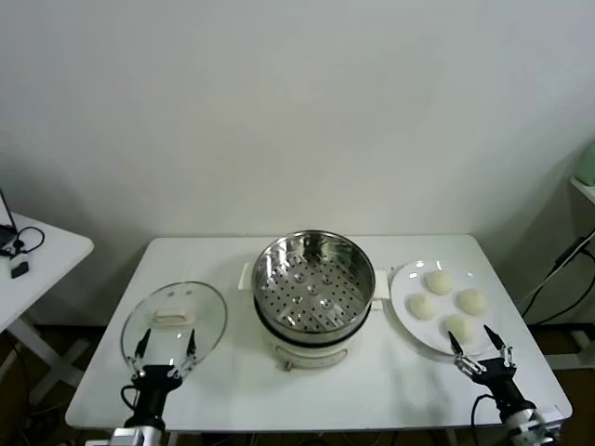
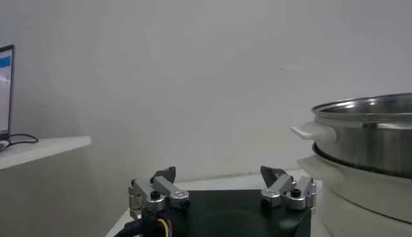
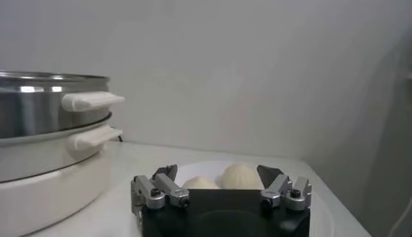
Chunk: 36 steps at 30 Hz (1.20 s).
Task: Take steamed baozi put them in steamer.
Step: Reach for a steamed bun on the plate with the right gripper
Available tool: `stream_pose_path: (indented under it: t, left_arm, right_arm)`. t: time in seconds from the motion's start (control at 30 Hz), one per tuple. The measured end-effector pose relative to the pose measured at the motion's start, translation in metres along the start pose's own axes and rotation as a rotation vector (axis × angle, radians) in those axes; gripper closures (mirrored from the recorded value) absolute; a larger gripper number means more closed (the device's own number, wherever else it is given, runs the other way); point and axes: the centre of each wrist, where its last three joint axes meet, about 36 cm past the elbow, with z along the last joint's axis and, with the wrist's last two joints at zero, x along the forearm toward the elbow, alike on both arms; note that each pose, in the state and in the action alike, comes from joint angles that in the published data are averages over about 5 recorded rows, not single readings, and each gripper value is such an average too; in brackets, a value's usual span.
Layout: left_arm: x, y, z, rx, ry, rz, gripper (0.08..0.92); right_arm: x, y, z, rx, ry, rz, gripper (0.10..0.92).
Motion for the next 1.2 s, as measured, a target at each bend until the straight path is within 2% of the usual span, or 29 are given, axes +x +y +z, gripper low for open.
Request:
stream_pose_path:
  t: [0.2, 0.43, 0.8, 1.2]
  left_arm:
    - [-0.001, -0.001, -0.002, -0.007, -0.002, 0.0, 0.177]
    - [-0.002, -0.003, -0.005, -0.027, -0.009, 0.013, 0.177]
    - [-0.007, 0.0, -0.009, -0.03, -0.017, 0.01, 0.177]
    - [-0.011, 0.0, -0.012, -0.022, -0.002, 0.01, 0.177]
  right_arm:
    - [-0.021, -0.024, -0.023, 0.081, -0.002, -0.057, 0.2]
    - [-0.065, -0.073, -0.069, 0.281, 0.065, -0.238, 0.2]
    - [-0.15, -0.148, -0.146, 0.619, 0.29, -0.575, 0.2]
    - [-0.26, -0.164, -0.214, 0.901, 0.576, -0.858, 0.2]
